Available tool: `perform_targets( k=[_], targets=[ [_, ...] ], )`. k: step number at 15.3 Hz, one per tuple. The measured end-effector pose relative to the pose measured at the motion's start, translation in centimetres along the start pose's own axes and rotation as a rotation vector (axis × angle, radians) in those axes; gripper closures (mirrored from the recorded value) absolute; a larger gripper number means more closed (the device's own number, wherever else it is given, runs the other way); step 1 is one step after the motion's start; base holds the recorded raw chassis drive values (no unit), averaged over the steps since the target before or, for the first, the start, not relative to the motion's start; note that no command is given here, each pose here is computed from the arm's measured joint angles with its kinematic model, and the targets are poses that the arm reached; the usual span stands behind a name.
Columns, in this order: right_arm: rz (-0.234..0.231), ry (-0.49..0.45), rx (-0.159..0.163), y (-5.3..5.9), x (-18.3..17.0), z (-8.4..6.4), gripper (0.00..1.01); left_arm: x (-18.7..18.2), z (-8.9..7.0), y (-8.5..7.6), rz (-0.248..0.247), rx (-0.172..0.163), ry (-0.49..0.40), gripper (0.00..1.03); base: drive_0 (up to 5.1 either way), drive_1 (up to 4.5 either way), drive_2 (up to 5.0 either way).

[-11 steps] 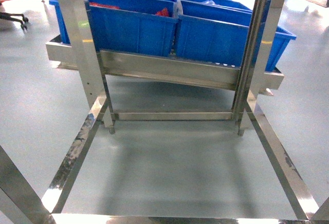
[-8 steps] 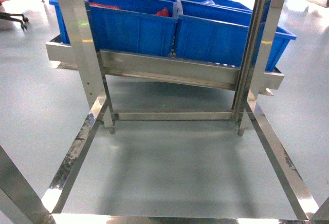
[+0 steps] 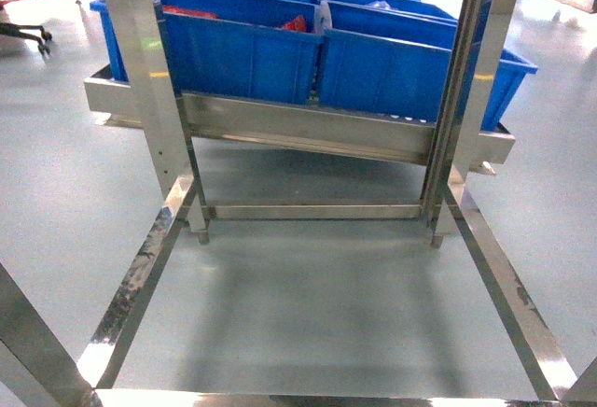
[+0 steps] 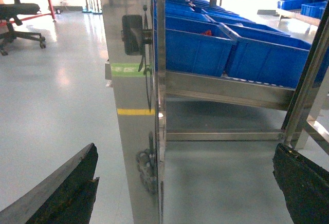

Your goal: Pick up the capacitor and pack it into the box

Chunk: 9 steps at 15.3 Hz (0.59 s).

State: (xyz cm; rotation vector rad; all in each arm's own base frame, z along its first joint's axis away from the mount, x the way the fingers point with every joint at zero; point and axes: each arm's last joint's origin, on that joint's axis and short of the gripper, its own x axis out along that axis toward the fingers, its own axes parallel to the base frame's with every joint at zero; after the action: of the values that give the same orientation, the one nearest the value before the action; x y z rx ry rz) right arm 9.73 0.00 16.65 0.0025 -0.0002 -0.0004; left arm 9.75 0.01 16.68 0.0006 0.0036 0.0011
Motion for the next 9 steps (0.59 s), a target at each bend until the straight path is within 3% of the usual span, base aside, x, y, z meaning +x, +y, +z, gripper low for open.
perform_targets(
  k=[9],
  targets=[
    [-0.001,-0.001,0.0,0.0,0.0,0.01,0.03,0.0,0.03,0.0,-0.001,0.0,-0.003,0.05,0.0,0.0,0.0]
  ],
)
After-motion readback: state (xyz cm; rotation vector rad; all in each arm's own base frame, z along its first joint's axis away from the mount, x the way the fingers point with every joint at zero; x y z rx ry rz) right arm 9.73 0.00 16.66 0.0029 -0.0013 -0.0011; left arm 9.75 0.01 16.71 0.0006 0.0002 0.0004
